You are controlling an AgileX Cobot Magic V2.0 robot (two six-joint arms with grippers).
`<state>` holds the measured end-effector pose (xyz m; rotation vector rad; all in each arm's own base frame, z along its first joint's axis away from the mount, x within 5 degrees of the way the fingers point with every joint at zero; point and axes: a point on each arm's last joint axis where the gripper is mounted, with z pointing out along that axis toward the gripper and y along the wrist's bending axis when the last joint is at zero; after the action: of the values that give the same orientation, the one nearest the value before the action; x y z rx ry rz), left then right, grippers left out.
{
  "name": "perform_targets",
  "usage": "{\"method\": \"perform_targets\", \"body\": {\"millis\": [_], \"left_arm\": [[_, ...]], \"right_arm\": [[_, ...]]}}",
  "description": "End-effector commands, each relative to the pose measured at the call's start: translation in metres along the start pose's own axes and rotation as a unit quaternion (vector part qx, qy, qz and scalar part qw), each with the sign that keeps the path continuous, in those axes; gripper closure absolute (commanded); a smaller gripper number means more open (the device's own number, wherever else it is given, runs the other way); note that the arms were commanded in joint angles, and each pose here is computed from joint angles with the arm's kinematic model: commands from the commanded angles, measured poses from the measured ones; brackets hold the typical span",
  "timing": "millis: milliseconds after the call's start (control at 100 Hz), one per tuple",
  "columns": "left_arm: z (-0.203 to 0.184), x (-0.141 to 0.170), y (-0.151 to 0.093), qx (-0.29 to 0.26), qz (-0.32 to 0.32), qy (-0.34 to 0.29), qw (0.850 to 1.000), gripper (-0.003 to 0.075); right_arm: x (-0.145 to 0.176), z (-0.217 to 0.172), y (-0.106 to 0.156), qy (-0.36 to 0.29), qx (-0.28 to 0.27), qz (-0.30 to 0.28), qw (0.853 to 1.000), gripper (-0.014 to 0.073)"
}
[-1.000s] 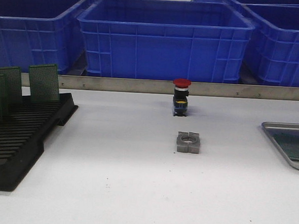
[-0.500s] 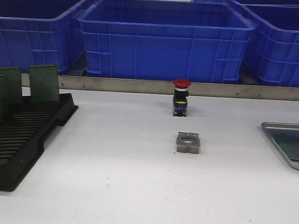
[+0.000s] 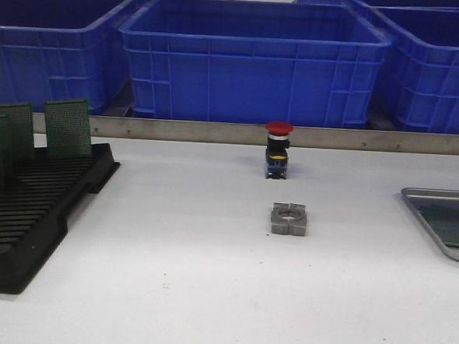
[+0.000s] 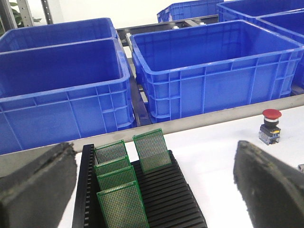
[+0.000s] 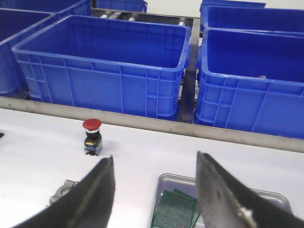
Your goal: Place circuit board on tray
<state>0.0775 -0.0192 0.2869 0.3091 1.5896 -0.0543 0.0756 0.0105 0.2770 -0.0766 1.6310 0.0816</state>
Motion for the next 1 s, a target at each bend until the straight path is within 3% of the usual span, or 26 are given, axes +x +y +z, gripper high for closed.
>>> {"method": "perform_targets", "body": {"millis": [0,220,310,410,590,630,690,990], "left_arm": [[-0.0009,-0.0127,0.0058,-0.026,-0.014,-0.037,0.999,0.0099],[-0.0009,-0.0127,0.0058,-0.026,-0.014,-0.037,0.999,0.0101],[-0.0009,-0.0127,0.0058,-0.026,-0.014,-0.037,0.999,0.0148],[-0.0009,-0.0127,0.0058,-0.026,-0.014,-0.037,0.999,0.0276],[-0.0009,-0.0127,0.0058,-0.026,-0.014,-0.037,0.999,0.0595],[-0.0009,-0.0127,0.0058,-0.026,-0.014,-0.037,0.999,0.0653],[-0.0009,-0.0127,0.0058,-0.026,-0.014,-0.037,0.999,0.0739],[-0.0009,-0.0127,0.0058,-0.026,-0.014,-0.037,0.999,0.0739]], "right_arm": [[-0.0126,-0.0007,-0.0052,-0.037,0.028,0.021,0.999,0.0184],[-0.0134,-0.0009,-0.0062,-0.042,0.033,0.021,0.998,0.0184],[-0.0133,-0.0009,-0.0062,-0.041,0.033,0.021,0.998,0.0230],[-0.0133,-0.0009,-0.0062,-0.041,0.033,0.021,0.998,0.0362],[-0.0133,-0.0009,-0.0062,-0.041,0.033,0.021,0.998,0.0631],[-0.0133,-0.0009,-0.0062,-0.041,0.033,0.021,0.998,0.0670],[-0.0134,-0.0009,-0.0062,-0.042,0.034,0.021,0.998,0.0662],[-0.0134,-0.0009,-0.0062,-0.042,0.034,0.021,0.998,0.0664]]}}
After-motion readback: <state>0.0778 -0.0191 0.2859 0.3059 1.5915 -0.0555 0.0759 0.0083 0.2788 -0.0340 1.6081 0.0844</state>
